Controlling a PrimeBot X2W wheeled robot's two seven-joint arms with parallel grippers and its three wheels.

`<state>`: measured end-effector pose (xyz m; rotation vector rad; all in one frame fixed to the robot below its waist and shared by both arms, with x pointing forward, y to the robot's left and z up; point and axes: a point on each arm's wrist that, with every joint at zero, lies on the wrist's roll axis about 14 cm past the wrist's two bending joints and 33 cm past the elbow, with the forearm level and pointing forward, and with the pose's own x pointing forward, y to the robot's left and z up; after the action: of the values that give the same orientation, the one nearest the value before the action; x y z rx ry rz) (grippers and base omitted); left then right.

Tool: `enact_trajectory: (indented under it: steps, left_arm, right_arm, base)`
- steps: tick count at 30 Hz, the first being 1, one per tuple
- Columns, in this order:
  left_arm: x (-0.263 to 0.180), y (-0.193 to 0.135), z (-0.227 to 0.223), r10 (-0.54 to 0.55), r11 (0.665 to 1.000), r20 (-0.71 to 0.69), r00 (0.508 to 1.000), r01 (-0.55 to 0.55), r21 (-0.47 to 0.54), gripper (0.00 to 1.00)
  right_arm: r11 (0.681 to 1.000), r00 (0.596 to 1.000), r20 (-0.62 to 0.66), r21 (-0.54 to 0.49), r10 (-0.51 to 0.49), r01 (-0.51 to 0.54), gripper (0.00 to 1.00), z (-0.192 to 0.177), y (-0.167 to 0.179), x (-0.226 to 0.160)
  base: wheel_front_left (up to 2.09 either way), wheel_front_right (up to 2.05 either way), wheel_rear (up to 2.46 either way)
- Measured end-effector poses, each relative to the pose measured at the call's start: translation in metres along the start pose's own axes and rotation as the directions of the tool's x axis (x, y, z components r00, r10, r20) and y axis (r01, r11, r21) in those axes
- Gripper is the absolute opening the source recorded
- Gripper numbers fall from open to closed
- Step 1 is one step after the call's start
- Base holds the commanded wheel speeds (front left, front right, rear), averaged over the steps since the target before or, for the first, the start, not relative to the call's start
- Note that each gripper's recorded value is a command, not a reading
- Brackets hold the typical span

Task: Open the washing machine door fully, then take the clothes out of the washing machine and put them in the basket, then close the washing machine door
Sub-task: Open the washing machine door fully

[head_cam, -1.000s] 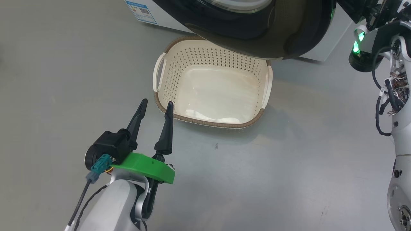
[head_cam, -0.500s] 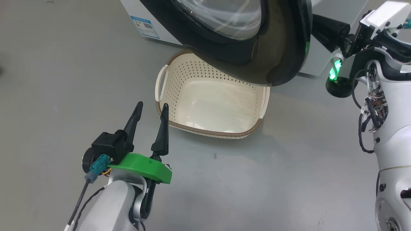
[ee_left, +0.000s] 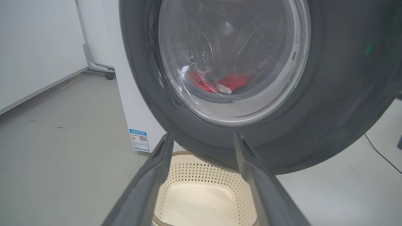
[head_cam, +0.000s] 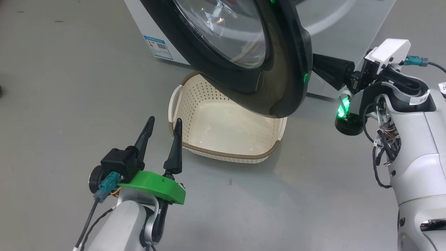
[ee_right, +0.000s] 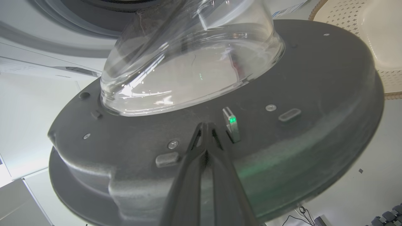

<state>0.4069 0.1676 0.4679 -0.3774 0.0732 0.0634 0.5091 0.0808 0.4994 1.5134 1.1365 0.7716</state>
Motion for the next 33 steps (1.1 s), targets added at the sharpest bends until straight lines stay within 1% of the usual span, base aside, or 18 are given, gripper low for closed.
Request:
enact_trajectory:
  steps: [9,19,22,33]
  left_arm:
    - [-0.005,0.0,0.005,-0.001,1.0,0.014,1.0,0.001,0.009,1.0]
    - [-0.009,0.001,0.006,0.005,1.0,0.015,1.0,-0.005,0.013,1.0]
    - [-0.01,0.003,0.005,0.01,1.0,0.013,1.0,-0.011,0.014,1.0]
    - [-0.015,0.006,0.008,0.019,1.0,0.023,1.0,-0.019,0.015,1.0]
  right_arm:
    - [1.0,0.998,-0.057,0.028,0.003,-0.001,0.0,-0.02,-0.003,0.003]
    - [0.999,0.992,-0.127,0.039,-0.017,0.022,0.0,-0.041,-0.013,0.009]
    - [0.998,0.988,-0.155,0.058,-0.012,0.021,0.0,-0.048,-0.016,0.01]
    - [0.995,0.951,-0.31,0.098,0.016,0.015,0.0,-0.096,-0.018,0.021]
  base:
    - [0.0,0.0,0.0]
    - [0.0,0.0,0.0]
    - [0.0,0.0,0.0]
    - [0.0,0.0,0.0]
